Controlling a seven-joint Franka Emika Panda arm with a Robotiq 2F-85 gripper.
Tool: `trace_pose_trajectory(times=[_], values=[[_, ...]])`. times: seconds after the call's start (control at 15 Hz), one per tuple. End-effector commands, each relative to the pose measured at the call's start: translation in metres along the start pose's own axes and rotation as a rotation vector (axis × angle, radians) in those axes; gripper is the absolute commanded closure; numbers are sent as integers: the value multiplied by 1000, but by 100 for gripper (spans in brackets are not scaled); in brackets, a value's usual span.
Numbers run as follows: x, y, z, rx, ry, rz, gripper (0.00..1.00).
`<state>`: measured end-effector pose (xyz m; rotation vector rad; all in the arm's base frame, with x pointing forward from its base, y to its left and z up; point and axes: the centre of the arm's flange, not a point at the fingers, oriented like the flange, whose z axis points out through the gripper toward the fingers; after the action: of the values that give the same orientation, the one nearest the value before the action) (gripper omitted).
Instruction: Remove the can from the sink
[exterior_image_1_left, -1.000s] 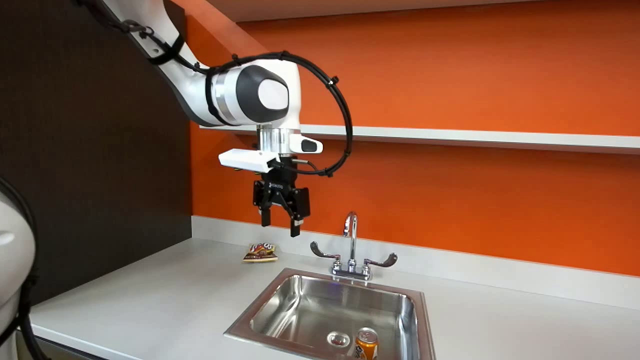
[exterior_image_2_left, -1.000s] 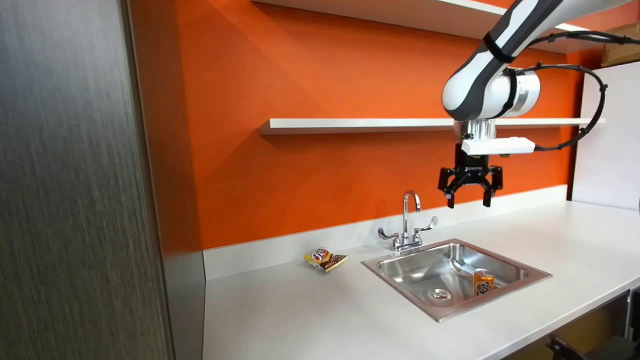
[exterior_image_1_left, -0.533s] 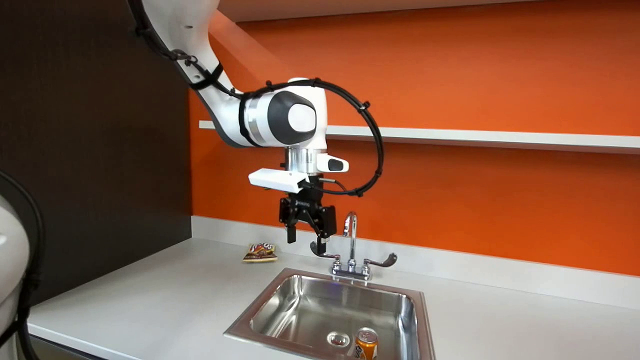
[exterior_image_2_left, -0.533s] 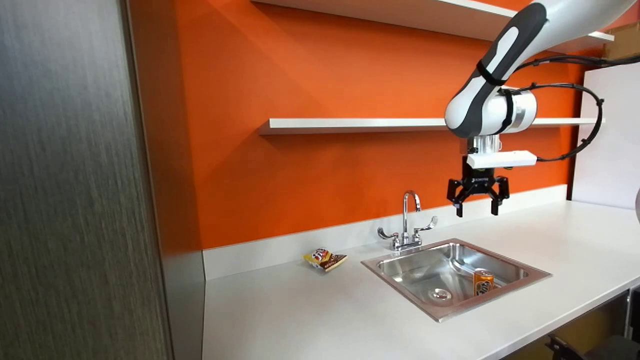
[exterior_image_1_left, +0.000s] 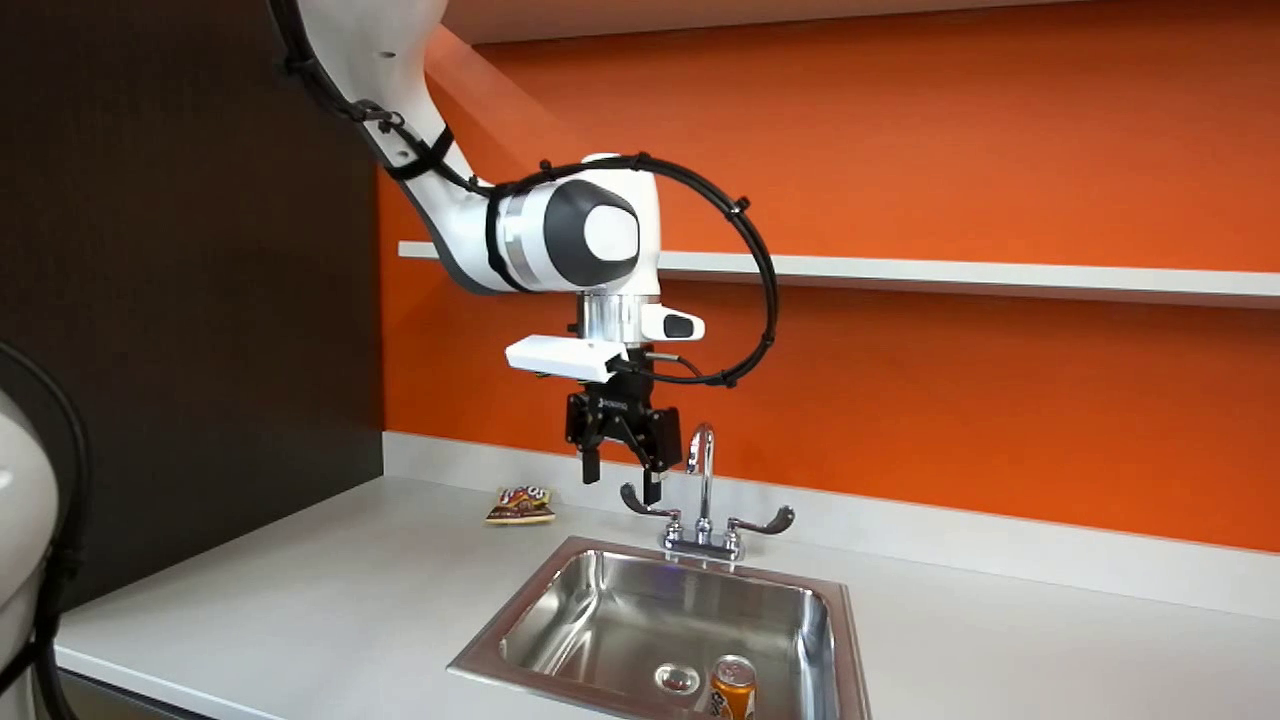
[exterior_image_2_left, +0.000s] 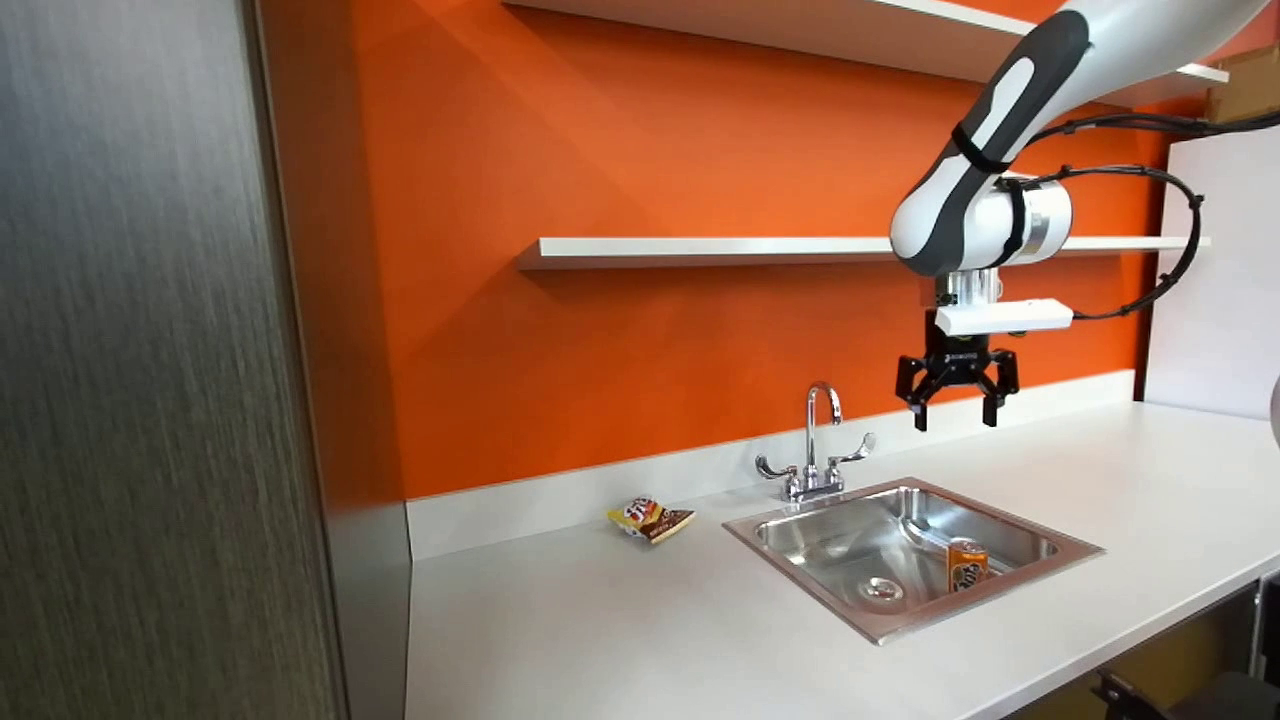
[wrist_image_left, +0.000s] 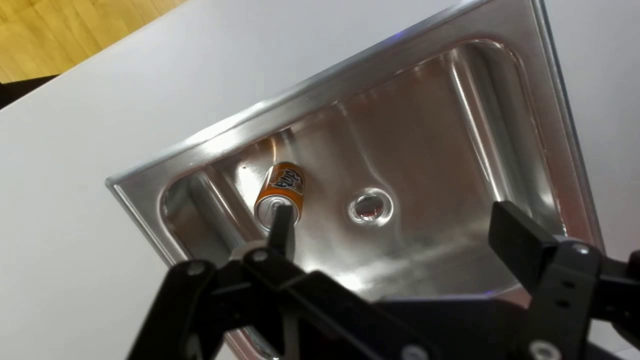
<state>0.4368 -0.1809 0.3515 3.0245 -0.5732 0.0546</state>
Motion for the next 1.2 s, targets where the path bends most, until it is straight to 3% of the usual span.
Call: trace_pose_trajectory(times=[0.0, 0.47, 1.13], values=[[0, 0, 0, 0, 0, 0, 0], [16, 14, 20, -15, 10, 29, 0], [51, 82, 93, -34, -37, 111, 0]])
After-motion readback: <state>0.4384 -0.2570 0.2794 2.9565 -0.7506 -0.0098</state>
